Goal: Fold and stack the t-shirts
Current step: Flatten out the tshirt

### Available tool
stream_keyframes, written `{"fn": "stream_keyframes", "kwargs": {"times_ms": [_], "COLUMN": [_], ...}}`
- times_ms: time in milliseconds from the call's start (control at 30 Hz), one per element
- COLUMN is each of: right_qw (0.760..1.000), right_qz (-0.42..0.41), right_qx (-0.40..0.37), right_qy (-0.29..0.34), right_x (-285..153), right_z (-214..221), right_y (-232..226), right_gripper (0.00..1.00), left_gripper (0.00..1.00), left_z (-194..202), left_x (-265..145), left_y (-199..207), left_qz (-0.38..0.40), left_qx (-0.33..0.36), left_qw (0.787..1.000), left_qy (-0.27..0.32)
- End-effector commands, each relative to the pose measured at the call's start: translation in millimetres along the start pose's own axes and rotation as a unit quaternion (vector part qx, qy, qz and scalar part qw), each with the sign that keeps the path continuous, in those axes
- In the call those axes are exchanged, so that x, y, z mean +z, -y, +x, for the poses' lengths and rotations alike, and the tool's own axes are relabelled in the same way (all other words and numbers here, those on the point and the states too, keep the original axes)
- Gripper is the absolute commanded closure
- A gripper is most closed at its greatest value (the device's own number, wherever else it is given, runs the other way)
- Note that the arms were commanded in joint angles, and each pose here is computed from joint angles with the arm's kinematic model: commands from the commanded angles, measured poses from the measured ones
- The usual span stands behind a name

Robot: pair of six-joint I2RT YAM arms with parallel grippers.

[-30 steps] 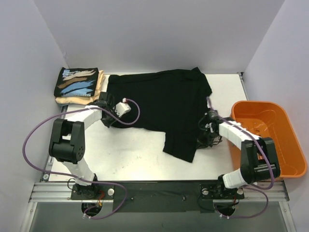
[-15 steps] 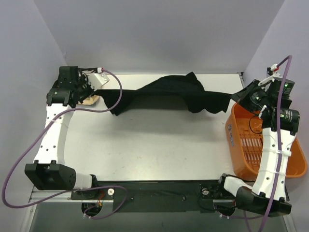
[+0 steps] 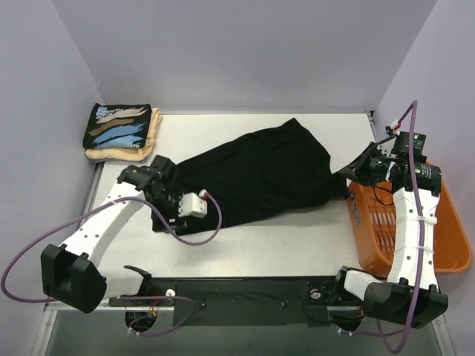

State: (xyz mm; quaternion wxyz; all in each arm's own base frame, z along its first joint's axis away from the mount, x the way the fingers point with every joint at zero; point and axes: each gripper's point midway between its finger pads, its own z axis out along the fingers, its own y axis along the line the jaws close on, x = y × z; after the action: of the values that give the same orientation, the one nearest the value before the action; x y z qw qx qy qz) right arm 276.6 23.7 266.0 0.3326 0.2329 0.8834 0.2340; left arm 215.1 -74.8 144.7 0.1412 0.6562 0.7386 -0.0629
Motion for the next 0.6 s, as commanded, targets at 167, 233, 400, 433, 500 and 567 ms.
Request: {"fn": "stream_keyframes", "kwargs": {"times_ms": [167,233,400,433,500,567], "right_qw": [1.0,1.0,1.0,1.0,1.0,1.0], "right_qz": [-0.01,-0.008,-0.002,0.001,0.003,0.007], "right_qx": [-0.014,-0.014,-0.013,-0.012,-0.016,-0.017], "right_qy": [-0.022,-0.023,-0.028,-0.027,-0.026,-0.024], "right_x": [10.1,11.5,16.4,16.7,17.1,16.8], "right_z": [17.1,18.3,22.8,22.3,22.3,21.4], "right_y": [1.6,3.4,9.5,10.8,12.1,13.6], "right_gripper": [1.0,1.0,1.0,1.0,1.0,1.0], "left_gripper": [0.44,0.5,0.46,0.45,0.44,0.43], "left_z": [-17.9,-25.3,-36.2,-28.0,-22.7,-18.6], "left_x": [35.5,46.9,83.9,94.9,109.3,120.5], "left_y": [25.4,21.2,-0.2,1.5,-0.3,0.1], "left_qz": [0.016,0.021,-0.015,-0.013,-0.009,0.0], "left_qx": [-0.062,-0.075,-0.09,-0.104,-0.114,-0.116], "left_qw": [0.998,0.997,0.995,0.994,0.993,0.993], "left_qy": [0.026,0.031,0.039,0.02,0.005,-0.006]}}
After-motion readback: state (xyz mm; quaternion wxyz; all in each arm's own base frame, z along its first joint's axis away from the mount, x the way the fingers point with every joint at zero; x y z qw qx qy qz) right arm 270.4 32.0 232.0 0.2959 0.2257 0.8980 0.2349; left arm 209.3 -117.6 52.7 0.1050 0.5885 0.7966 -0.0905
